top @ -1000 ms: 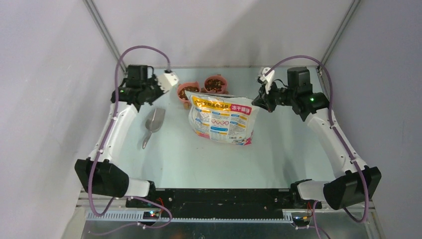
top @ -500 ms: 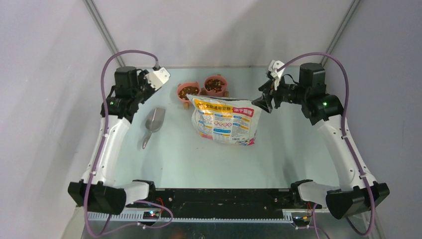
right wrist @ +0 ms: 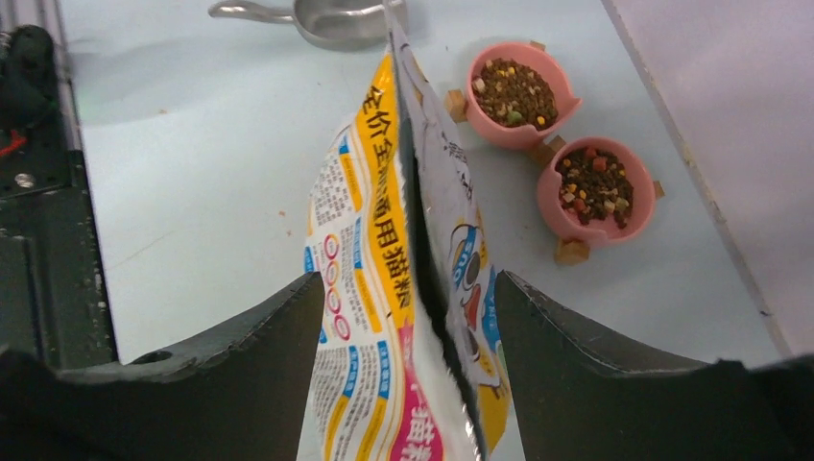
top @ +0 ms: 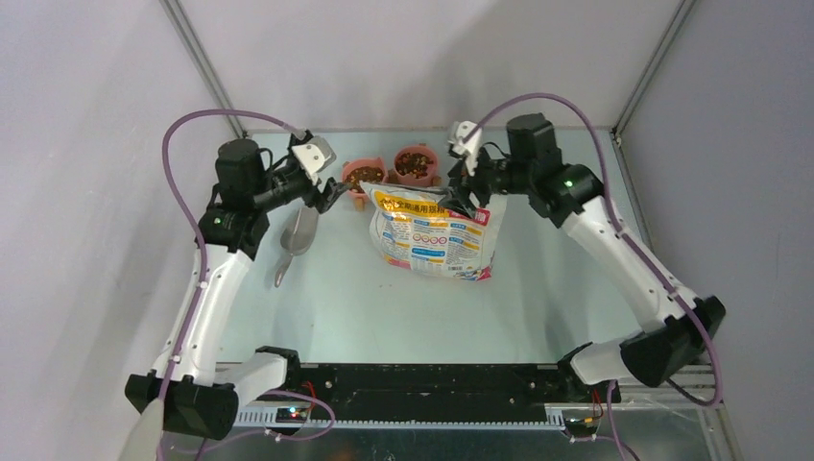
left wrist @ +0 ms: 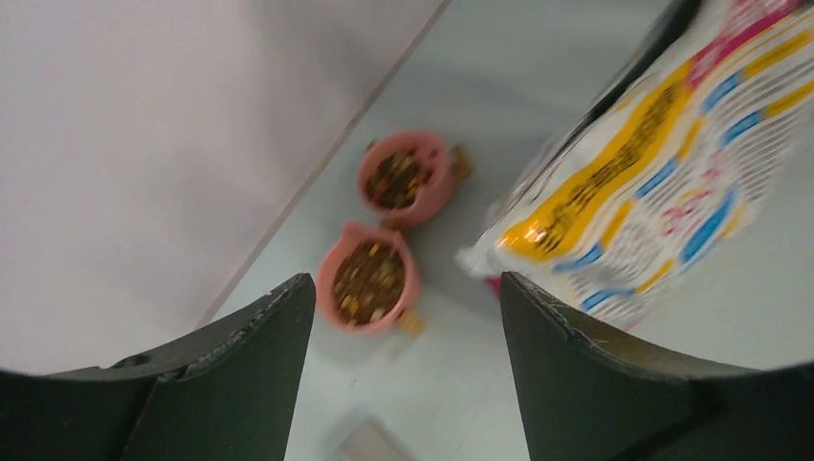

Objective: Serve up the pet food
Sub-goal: Close the pet food bag at the center of the board.

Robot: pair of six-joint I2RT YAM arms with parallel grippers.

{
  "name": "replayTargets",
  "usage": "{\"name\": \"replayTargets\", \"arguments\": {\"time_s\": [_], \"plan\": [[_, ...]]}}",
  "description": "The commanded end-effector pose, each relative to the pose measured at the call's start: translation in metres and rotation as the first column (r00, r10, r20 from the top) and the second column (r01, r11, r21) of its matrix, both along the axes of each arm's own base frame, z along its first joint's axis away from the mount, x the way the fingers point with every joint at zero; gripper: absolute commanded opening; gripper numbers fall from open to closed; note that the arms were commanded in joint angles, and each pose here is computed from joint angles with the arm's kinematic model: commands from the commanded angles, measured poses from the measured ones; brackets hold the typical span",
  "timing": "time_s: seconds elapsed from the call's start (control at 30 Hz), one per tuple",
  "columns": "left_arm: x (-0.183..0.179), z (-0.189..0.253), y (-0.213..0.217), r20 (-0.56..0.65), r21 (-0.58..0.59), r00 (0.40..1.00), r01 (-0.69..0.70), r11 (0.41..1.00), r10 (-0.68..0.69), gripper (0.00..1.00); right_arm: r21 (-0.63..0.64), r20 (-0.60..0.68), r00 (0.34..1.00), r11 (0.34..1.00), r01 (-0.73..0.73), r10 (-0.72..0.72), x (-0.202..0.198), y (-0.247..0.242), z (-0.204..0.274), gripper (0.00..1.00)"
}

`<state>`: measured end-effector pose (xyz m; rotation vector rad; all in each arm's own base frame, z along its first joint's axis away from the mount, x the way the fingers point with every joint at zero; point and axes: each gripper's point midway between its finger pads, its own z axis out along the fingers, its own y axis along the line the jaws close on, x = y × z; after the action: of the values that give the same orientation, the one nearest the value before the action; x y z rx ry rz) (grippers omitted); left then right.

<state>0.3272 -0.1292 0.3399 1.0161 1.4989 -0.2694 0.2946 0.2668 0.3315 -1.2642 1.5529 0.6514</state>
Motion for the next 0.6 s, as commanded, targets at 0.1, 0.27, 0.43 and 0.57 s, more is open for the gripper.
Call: {"name": "replayTargets", "arguments": {"time_s": [0.1,0.27,0.43,0.57], "plan": [[-0.018,0.025,-0.065,0.02,-0.108,0.955,0.295,0.949,-0.294,0.78,-0.143,0.064,0.995,0.986,0.091,-0.082,0.032,0.012,-0.004,0.69],[-0.012,0.013,-0.079,-0.024,-0.071,0.942,0.334,0.94,-0.336,0.79,-0.208,0.02,0.999,0.977,0.037,-0.033,0.03,0.024,-0.023,0.68],[-0.011,0.003,-0.088,-0.046,-0.065,0.921,0.384,0.921,-0.387,0.81,-0.255,-0.009,1.0,0.967,-0.004,0.001,0.029,0.036,-0.036,0.58],[-0.008,-0.009,-0.096,-0.08,-0.071,0.895,0.434,0.898,-0.438,0.81,-0.261,-0.027,0.999,0.965,-0.03,0.023,0.027,0.043,-0.037,0.32]]}}
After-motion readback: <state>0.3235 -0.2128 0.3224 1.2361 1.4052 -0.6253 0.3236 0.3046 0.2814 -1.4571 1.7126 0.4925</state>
